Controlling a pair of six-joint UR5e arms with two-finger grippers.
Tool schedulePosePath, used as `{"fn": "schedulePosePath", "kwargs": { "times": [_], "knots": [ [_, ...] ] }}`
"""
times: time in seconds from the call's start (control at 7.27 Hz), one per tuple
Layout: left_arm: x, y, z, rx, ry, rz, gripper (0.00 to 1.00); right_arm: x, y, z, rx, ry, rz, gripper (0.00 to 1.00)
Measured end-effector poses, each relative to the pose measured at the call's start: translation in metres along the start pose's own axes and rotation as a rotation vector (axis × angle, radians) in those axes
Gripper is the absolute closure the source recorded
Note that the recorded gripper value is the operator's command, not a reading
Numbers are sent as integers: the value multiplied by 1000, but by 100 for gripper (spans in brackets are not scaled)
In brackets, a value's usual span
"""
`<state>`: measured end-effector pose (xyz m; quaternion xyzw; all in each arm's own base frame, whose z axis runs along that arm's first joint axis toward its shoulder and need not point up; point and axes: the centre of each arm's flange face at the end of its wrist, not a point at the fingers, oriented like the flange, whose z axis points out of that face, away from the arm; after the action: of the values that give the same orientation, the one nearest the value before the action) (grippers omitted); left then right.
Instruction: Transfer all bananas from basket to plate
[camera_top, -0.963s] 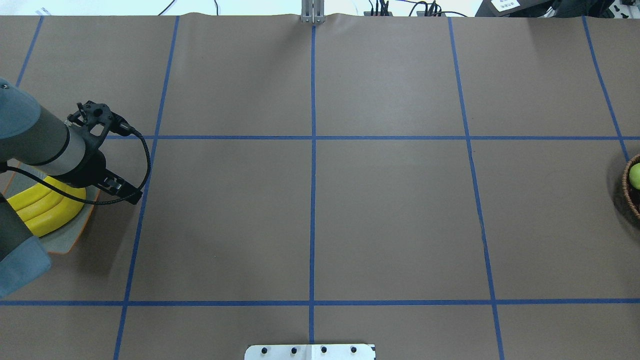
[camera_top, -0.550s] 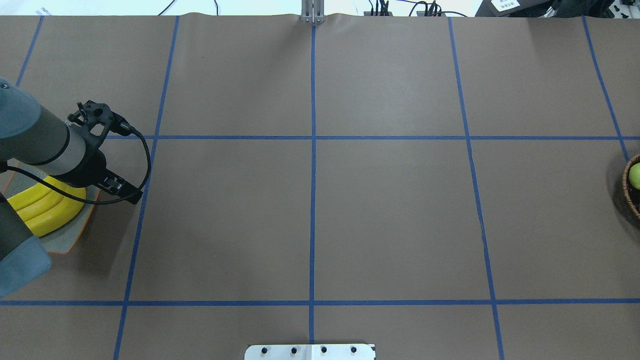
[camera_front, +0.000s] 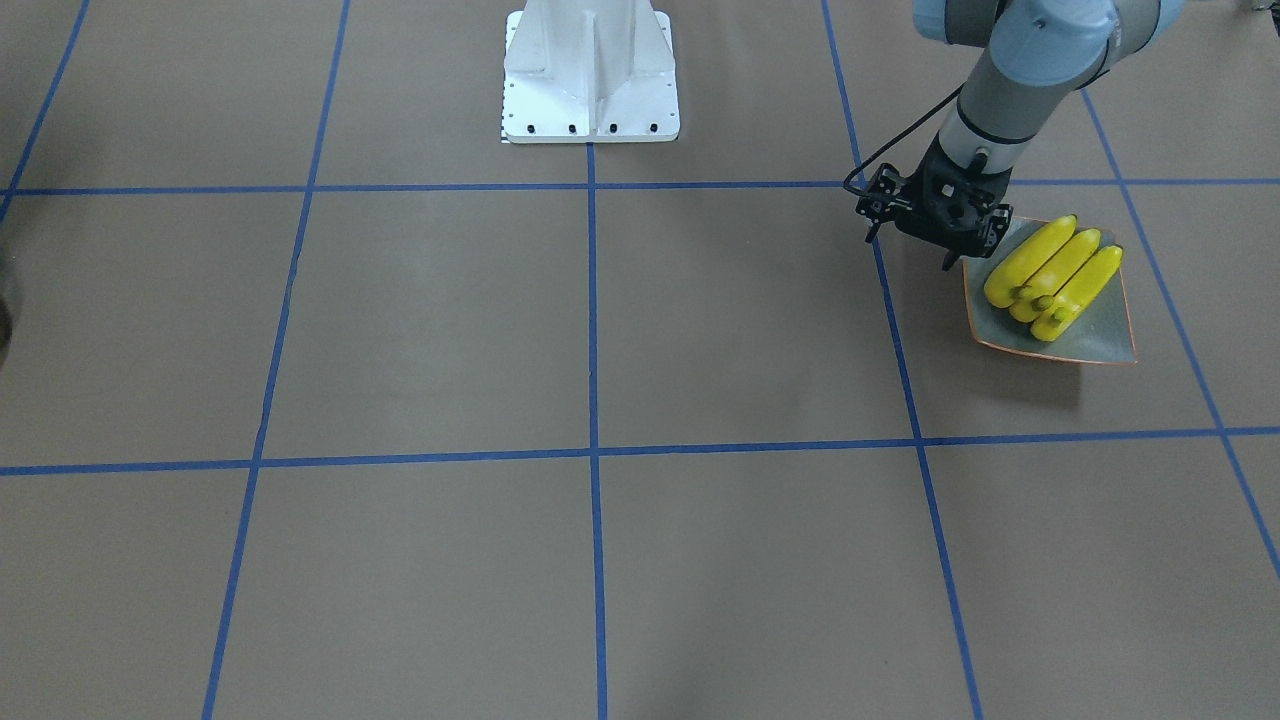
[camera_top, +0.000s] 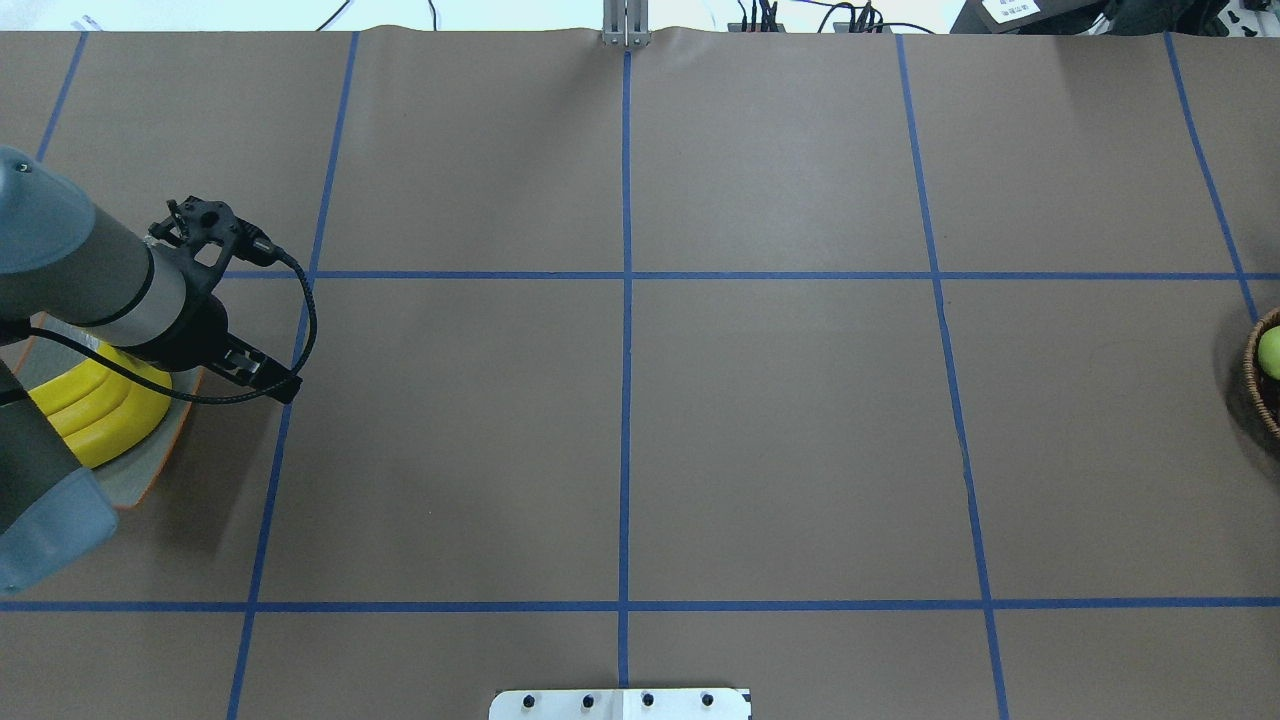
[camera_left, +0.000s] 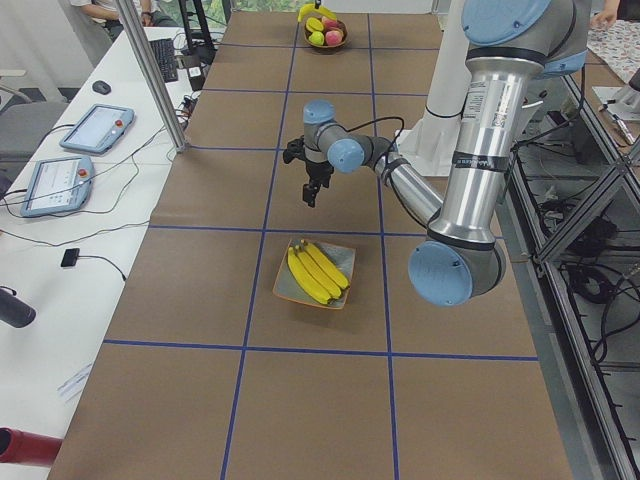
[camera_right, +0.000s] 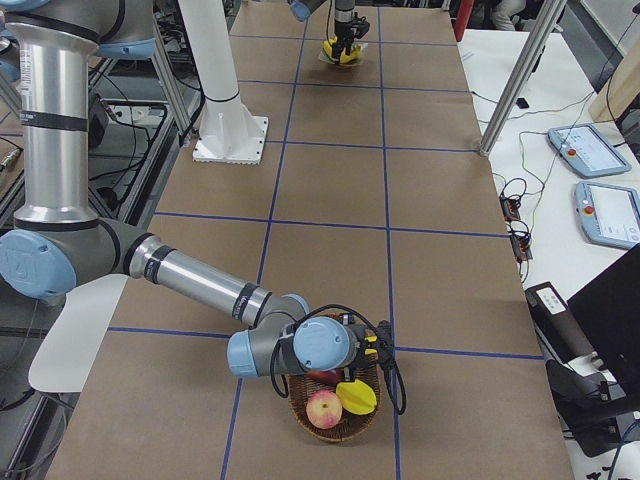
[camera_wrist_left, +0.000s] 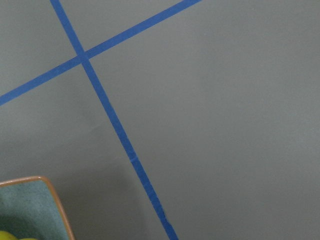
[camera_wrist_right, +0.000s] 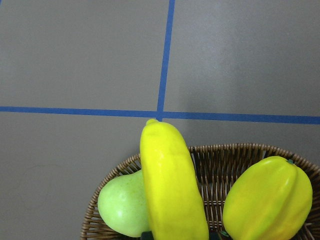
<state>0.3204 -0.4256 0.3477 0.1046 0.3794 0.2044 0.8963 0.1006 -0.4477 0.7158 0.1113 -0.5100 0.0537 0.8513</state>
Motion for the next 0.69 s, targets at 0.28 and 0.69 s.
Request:
{"fn": "schedulePosePath", "kwargs": {
  "times": [0.28, 0.69],
  "knots": [
    [25, -30, -8, 39, 30, -12, 2, -67, -43, 12, -17, -36, 56, 100],
    [65, -72, -27, 136, 108, 27, 1, -207, -112, 61, -94, -112, 1, 100]
  ]
}}
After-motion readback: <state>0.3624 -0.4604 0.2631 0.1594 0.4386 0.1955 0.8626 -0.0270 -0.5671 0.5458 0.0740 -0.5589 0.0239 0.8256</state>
